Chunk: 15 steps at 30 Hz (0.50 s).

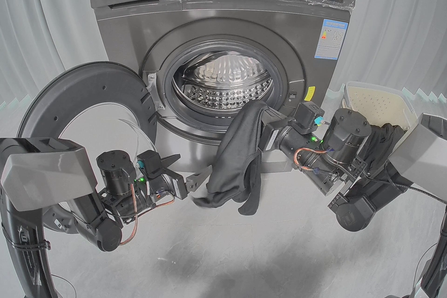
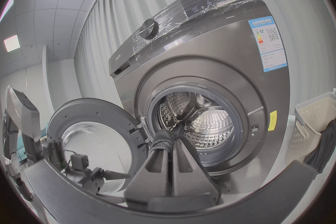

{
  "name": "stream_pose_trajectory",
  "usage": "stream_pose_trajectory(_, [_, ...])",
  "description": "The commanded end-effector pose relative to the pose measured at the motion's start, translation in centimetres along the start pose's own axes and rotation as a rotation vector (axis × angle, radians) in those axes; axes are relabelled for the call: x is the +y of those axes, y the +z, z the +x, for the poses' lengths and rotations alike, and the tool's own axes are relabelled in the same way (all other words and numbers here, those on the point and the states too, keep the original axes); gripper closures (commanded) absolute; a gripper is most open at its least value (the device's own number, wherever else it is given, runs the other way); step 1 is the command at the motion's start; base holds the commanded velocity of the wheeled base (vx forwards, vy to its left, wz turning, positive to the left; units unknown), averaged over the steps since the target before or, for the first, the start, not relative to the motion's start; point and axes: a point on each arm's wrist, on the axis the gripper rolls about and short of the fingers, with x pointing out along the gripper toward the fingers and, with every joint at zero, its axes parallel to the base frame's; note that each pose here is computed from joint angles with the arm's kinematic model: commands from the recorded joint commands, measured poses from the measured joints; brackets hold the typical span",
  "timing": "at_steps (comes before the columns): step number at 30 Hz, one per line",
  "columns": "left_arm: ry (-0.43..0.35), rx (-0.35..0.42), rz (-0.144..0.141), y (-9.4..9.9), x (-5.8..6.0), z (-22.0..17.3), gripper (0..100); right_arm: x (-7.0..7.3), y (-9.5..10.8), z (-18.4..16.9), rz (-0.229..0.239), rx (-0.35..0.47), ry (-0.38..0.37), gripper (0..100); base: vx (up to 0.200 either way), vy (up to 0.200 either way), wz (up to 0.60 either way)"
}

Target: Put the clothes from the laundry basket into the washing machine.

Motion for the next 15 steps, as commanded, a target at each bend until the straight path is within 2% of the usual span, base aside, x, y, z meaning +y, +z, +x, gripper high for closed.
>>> stream_pose_trajectory(1, [-0.006,0.056,0.006,-1.9,-0.1,0.4,0,0.3,0.7,0.1,0.004,-0.026,0.01,100,0.0,0.0,0.0])
stream_pose_trajectory(5, [-0.011,0.072,0.03,-2.5,-0.2,0.6,0,0.5,0.7,0.1,0.002,-0.024,0.014,100,0.0,0.0,0.0])
stream_pose_trajectory(15, [-0.024,0.086,0.035,-2.9,-0.5,0.6,0,0.9,1.7,1.5,0.0,-0.037,-0.024,100,0.0,0.0,0.0])
